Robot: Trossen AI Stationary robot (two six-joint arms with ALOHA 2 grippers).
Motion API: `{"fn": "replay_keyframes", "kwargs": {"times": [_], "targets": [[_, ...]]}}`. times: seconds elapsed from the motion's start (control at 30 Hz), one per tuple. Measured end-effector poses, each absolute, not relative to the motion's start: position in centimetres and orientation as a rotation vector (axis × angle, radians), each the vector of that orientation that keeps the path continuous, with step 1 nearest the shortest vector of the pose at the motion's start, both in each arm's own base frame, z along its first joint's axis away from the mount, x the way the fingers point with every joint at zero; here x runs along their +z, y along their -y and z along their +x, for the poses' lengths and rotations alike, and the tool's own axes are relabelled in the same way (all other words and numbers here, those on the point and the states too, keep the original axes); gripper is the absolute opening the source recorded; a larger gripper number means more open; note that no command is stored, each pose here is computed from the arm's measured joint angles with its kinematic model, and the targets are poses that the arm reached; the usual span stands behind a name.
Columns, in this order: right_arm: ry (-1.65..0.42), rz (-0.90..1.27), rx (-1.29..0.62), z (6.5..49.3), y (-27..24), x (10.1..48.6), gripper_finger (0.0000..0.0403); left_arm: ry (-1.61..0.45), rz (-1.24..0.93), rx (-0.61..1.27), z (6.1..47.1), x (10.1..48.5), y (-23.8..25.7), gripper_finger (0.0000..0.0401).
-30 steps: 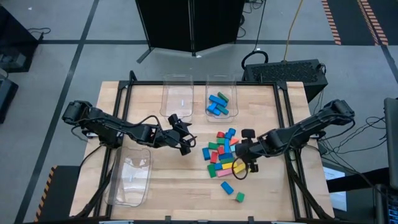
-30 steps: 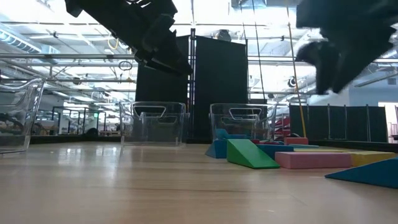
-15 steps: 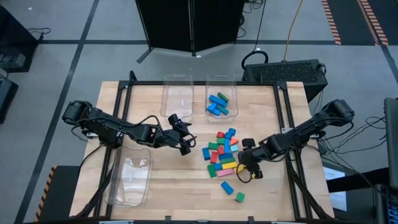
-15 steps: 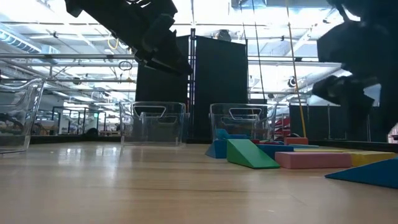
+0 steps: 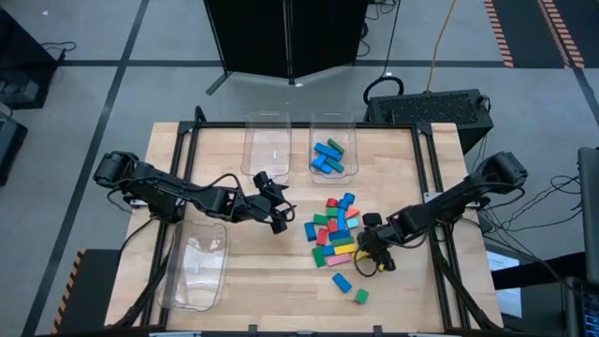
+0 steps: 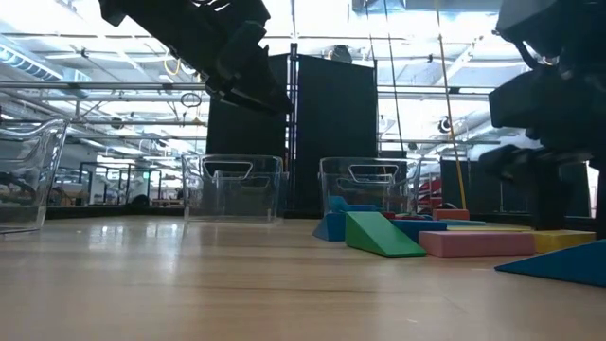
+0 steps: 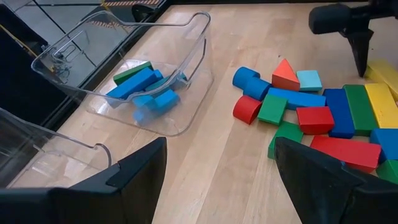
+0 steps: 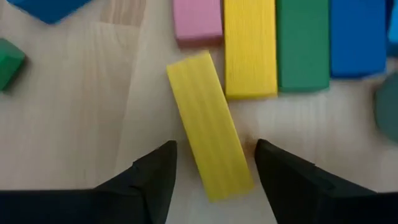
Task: Sort blocks by size
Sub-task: Put the yellow rectangular block into the top right transparent bin
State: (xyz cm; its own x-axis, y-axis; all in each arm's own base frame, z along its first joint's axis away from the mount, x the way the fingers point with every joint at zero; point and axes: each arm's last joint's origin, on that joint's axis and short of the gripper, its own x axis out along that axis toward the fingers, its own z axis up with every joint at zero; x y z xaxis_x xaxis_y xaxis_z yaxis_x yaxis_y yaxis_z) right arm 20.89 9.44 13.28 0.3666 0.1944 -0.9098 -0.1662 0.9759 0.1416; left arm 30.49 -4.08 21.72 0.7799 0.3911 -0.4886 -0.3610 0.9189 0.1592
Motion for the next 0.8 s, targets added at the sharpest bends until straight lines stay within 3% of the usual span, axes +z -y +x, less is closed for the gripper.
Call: {"fn": "replay_keyframes", "kwargs": {"times": [0.23, 0.6, 0.8], "targets": [[-1.174, 0.044, 0.221, 21.13, -9.55, 13.03, 0.0227, -0.541, 0.058, 0.407, 30.50, 21.71, 4.06, 0.0297], [-1.160, 0.100, 0.180, 21.31, -9.58, 13.04, 0.0105, -0.543, 0.057, 0.410, 30.50, 21.69, 3.96, 0.0297], [-1.144, 0.131, 0.163, 21.46, -9.65, 13.10, 0.0089, -0.543, 0.057, 0.410, 30.50, 21.69, 3.96, 0.0297]]}}
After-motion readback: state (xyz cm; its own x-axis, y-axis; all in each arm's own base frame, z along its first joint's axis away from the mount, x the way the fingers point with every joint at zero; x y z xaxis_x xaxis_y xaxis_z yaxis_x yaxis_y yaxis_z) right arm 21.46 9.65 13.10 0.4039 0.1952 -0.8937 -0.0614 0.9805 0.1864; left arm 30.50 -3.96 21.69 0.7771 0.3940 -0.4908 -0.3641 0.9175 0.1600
